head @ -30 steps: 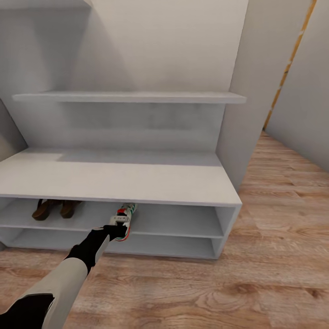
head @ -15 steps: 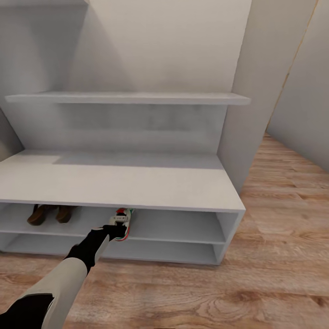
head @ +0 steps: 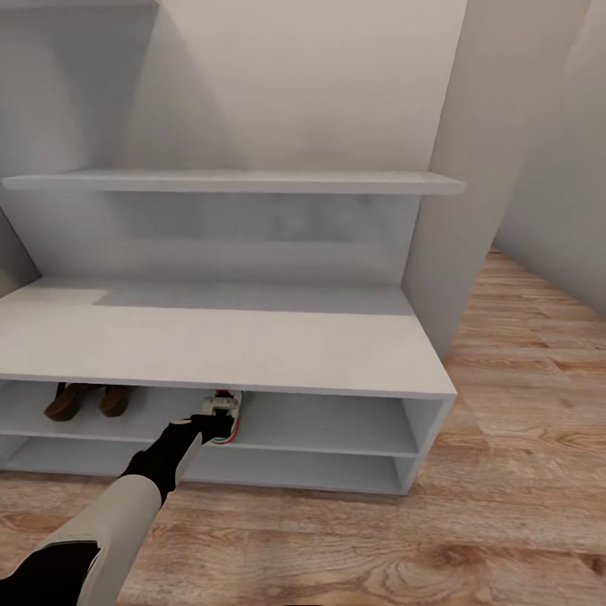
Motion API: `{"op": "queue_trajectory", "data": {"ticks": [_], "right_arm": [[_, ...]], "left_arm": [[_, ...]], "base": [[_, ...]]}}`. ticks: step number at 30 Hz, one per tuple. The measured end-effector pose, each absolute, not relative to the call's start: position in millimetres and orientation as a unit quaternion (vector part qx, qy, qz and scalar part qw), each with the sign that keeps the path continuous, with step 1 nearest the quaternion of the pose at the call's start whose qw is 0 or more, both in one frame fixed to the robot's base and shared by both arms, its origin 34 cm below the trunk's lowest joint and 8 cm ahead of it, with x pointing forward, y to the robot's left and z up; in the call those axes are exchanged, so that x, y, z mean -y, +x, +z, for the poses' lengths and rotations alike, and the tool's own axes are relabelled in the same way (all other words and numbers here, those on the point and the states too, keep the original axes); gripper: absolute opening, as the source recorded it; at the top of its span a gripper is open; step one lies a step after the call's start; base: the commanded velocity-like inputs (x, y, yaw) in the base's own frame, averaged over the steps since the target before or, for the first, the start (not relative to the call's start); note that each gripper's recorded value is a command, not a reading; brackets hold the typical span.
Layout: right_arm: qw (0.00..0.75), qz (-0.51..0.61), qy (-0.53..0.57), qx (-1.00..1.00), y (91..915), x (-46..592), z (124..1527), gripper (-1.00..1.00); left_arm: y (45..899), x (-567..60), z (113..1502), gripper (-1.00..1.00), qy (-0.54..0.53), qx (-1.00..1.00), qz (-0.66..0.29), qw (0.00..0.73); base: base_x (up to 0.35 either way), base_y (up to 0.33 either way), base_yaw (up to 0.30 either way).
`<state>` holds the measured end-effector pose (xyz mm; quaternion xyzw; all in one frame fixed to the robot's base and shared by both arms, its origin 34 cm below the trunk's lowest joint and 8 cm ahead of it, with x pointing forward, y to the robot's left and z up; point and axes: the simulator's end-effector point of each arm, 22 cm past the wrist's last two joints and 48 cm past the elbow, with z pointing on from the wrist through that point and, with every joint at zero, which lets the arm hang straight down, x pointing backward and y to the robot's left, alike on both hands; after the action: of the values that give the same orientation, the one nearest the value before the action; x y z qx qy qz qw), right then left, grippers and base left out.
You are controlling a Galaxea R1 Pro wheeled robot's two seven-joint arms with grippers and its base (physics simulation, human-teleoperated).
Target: Pick up the two gym shoes and the two sandals from the corridor floor and place them onto the hallstand (shoe rack) in the corridor, making sure they are on the rack and not on the floor. Arrange them so the two gym shoes are next to each other and the two sandals are next to each other.
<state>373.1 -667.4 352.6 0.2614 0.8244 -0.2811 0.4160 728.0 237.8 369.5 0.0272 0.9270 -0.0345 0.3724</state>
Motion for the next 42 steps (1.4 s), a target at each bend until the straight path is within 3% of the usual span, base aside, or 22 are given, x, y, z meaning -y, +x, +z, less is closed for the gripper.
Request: {"op": "queue_trajectory", "data": {"ticks": [42], "right_arm": [[0.401, -0.287, 0.258, -0.831, 367, 669, 343, -1.00]], "left_arm": [[737, -237, 364, -1.00, 0.030, -0.924, -0.031, 0.380]], "base": [[0.034, 0.000, 0.000]]}}
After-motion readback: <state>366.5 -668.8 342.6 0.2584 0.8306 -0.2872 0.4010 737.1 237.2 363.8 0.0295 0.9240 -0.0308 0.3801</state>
